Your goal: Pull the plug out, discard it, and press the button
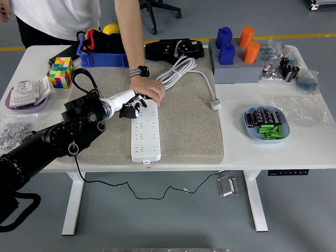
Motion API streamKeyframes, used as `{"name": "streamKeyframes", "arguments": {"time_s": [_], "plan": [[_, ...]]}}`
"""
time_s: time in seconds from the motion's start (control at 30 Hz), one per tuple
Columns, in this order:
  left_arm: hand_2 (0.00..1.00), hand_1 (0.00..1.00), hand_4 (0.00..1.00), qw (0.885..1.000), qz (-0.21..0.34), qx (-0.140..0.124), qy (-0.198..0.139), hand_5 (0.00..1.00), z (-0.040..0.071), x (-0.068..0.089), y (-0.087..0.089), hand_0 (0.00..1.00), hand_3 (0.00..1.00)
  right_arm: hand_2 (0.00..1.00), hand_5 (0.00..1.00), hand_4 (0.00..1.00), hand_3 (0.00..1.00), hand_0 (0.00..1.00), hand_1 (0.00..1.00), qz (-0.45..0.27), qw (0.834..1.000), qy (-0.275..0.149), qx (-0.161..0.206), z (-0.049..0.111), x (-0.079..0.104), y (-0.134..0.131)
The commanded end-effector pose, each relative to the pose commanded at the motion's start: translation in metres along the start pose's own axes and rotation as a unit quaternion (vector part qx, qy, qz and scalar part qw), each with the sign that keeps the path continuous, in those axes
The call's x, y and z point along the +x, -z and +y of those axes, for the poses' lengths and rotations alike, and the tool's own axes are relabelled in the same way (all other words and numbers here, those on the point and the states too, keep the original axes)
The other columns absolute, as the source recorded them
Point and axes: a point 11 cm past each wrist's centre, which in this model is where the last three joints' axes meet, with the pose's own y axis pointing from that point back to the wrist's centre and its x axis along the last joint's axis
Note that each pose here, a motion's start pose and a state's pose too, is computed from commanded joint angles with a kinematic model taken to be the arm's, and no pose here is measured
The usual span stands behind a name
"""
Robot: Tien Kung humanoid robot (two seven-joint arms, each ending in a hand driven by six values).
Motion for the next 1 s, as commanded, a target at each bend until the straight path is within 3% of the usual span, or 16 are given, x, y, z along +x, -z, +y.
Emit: {"name": "streamKeyframes", "arguments": {"time_s": [0.67,0.8,1.0], "plan": [[0.14,0.025,0.002,1.0,-0.007,0.019,0.005,0.002,-0.003,-0.006,0.008,0.073,0.701,0.724,0.658,0.883,0.713,0.767,0.729,-0.001,1.0,0.0,0.001,0.0,0.001,0.001],[0.14,0.025,0.002,1.0,-0.002,0.01,0.005,0.002,-0.002,-0.005,0.005,0.073,0.701,0.724,0.658,0.883,0.713,0.767,0.729,-0.002,1.0,-0.001,0.0,0.0,0.001,0.0],[0.139,0.025,0.002,0.999,0.023,-0.023,-0.031,0.002,0.005,0.016,-0.007,0.072,0.698,0.724,0.658,0.883,0.713,0.767,0.729,-0.003,1.0,0.0,0.0,0.0,0.001,0.0]]}}
